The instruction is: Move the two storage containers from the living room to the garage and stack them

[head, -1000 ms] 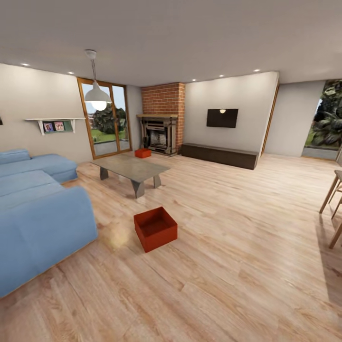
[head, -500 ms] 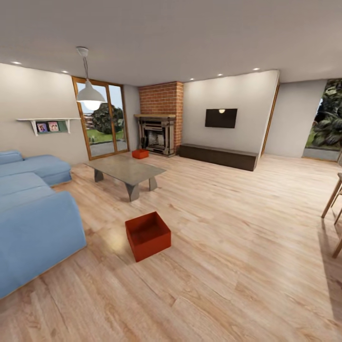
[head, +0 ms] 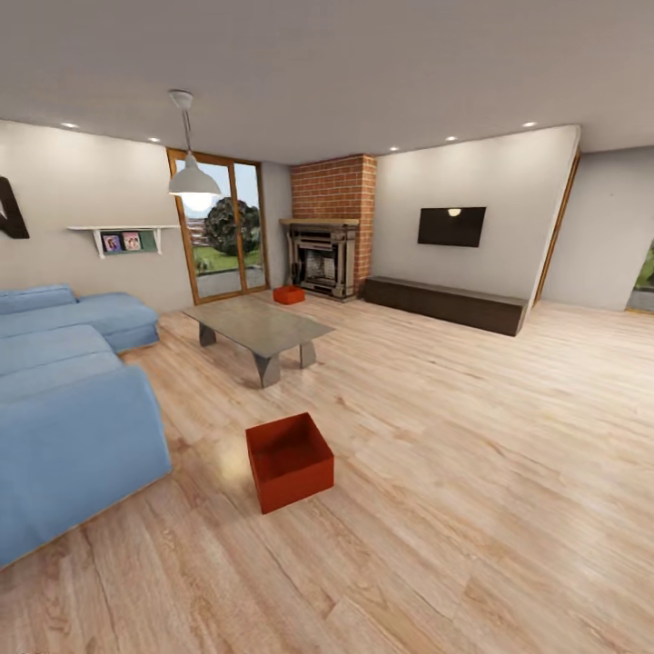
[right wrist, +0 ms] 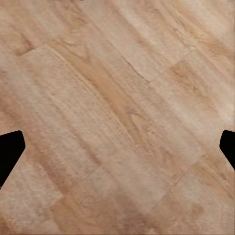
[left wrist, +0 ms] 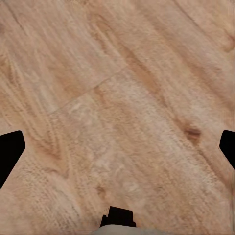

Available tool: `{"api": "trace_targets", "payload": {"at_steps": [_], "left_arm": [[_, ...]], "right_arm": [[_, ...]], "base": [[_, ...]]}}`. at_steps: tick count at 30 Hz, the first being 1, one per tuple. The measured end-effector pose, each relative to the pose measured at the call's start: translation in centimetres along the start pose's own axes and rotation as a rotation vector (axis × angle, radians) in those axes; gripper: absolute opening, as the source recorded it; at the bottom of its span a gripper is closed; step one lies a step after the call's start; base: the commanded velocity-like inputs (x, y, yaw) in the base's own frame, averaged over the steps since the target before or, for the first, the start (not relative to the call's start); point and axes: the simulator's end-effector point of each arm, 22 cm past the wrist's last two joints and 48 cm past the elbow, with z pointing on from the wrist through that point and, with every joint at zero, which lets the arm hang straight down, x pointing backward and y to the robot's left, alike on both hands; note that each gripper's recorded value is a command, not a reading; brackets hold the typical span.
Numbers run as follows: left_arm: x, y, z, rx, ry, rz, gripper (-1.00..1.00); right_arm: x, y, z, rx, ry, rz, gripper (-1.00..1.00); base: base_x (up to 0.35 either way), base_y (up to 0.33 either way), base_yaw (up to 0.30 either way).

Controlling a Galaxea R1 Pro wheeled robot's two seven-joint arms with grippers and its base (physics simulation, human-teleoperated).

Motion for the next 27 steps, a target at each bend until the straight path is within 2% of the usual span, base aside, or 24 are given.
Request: {"api": "trace_targets", "payload": {"at_steps": [27], "left_arm": [[0.00, 0.00, 0.00, 0.000, 0.000, 0.000, 1.00]], "right_arm": [[0.01, 0.00, -0.01, 0.000, 0.000, 0.000, 1.00]], "base": [[0.268, -0.237, 0.249]]}}
